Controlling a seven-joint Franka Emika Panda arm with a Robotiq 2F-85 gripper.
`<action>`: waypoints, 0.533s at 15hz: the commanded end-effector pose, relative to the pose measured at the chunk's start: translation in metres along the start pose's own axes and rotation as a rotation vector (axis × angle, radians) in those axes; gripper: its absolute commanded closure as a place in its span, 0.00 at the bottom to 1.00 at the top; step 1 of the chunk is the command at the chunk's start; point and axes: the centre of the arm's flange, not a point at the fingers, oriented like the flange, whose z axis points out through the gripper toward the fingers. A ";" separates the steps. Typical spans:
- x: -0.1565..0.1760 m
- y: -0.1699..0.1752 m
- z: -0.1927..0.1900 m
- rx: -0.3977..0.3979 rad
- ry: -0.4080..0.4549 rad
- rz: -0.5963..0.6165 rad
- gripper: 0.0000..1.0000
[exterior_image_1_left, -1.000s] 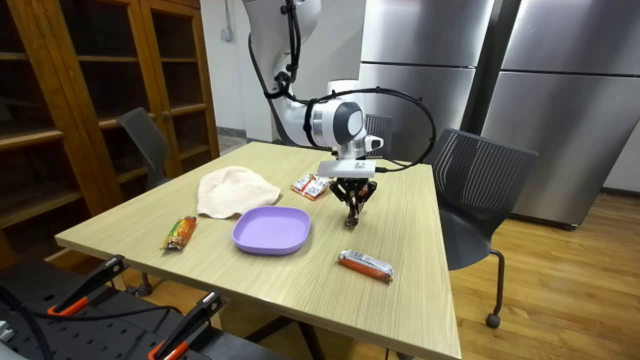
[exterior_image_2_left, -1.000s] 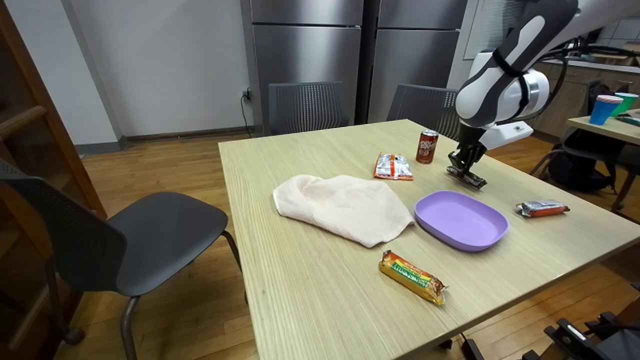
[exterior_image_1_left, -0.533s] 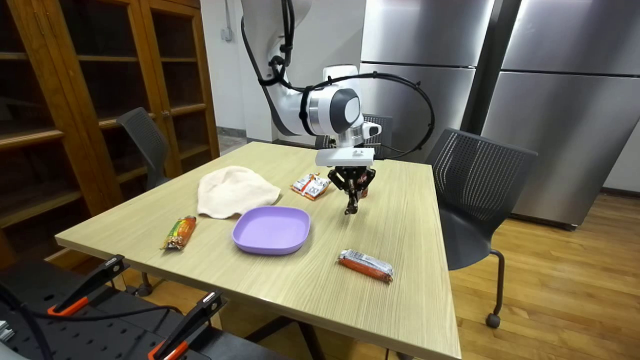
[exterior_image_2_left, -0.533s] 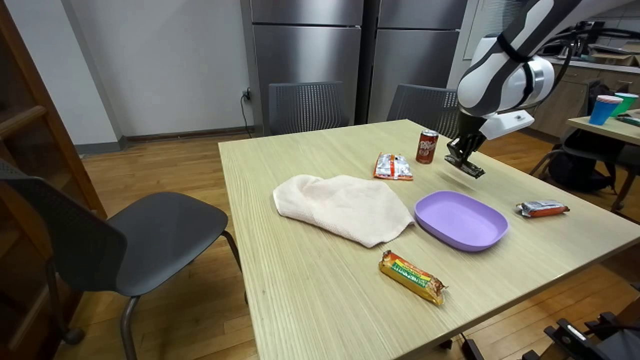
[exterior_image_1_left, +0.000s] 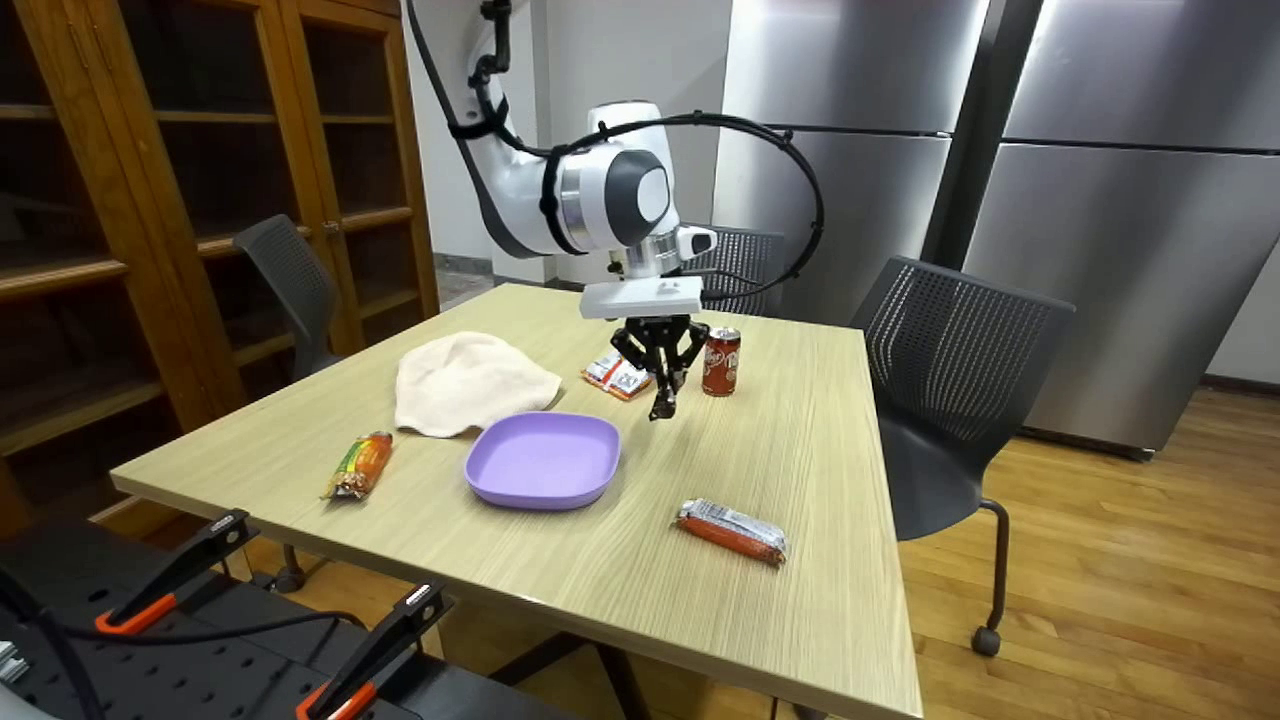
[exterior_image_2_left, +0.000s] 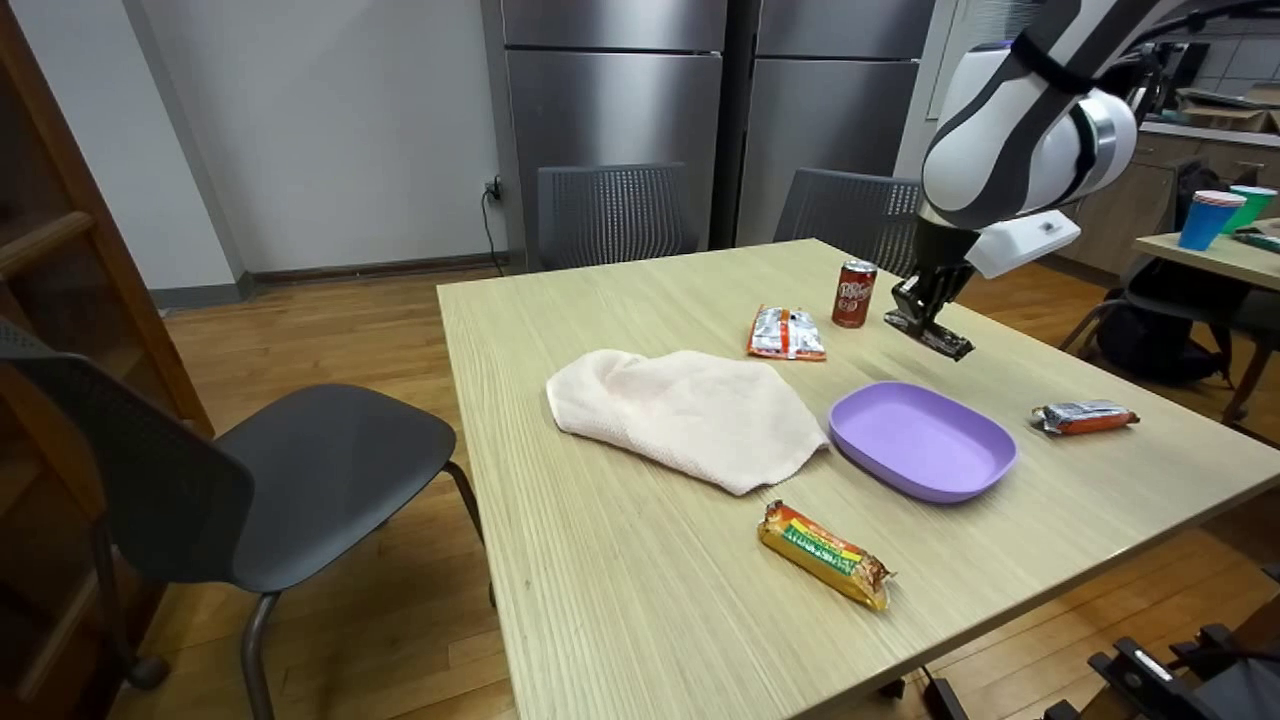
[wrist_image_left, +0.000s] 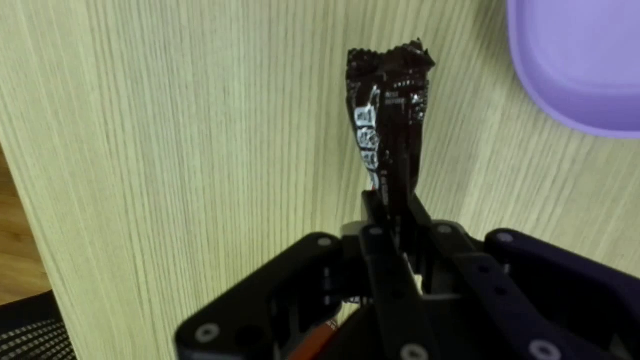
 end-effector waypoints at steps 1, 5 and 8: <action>-0.030 -0.033 -0.032 -0.036 0.004 -0.004 0.97; -0.043 -0.059 -0.036 -0.051 -0.014 -0.002 0.97; -0.050 -0.073 -0.033 -0.050 -0.032 -0.004 0.97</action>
